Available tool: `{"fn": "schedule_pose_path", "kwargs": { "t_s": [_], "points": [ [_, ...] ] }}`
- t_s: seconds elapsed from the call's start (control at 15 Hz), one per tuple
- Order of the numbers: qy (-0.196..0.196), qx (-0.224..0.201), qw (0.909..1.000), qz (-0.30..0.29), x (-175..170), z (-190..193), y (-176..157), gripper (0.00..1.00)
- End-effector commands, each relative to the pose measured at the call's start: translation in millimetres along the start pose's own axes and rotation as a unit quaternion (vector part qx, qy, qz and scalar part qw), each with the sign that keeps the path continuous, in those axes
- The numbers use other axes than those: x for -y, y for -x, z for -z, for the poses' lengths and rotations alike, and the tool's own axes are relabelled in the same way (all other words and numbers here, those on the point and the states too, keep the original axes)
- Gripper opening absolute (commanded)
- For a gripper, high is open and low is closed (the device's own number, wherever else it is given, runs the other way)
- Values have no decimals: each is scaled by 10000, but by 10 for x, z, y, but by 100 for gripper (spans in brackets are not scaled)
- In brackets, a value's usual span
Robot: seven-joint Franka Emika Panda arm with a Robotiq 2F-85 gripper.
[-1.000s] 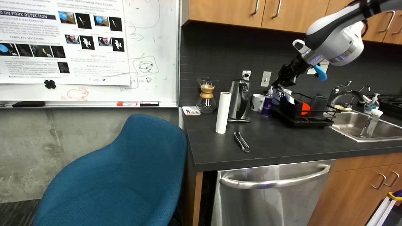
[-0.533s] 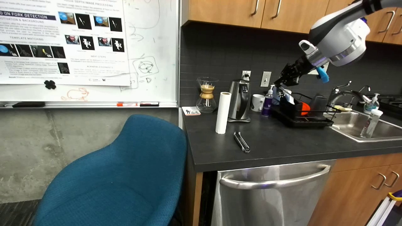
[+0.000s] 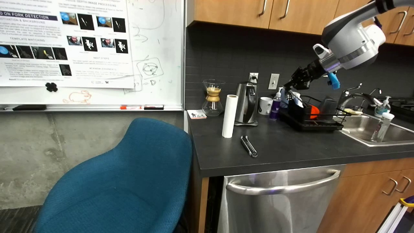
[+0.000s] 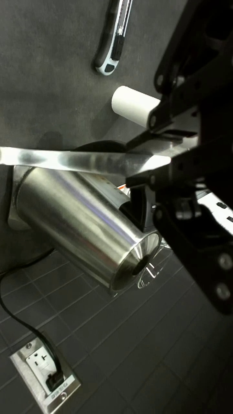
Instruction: Put the silver knife on the dishrack.
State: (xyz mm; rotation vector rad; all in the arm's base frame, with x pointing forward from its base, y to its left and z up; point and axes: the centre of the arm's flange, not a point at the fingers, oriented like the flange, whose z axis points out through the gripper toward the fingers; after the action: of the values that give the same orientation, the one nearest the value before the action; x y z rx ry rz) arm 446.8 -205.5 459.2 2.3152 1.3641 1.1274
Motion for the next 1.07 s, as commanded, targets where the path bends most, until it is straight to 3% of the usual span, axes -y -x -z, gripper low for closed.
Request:
{"fn": "schedule_pose_path", "kwargs": {
  "t_s": [0.0, 1.0],
  "points": [
    [118, -206, 9997, 2, -104, -49, 100, 5],
    [518, -480, 9932, -924, -78, -146, 619, 5]
  ]
}}
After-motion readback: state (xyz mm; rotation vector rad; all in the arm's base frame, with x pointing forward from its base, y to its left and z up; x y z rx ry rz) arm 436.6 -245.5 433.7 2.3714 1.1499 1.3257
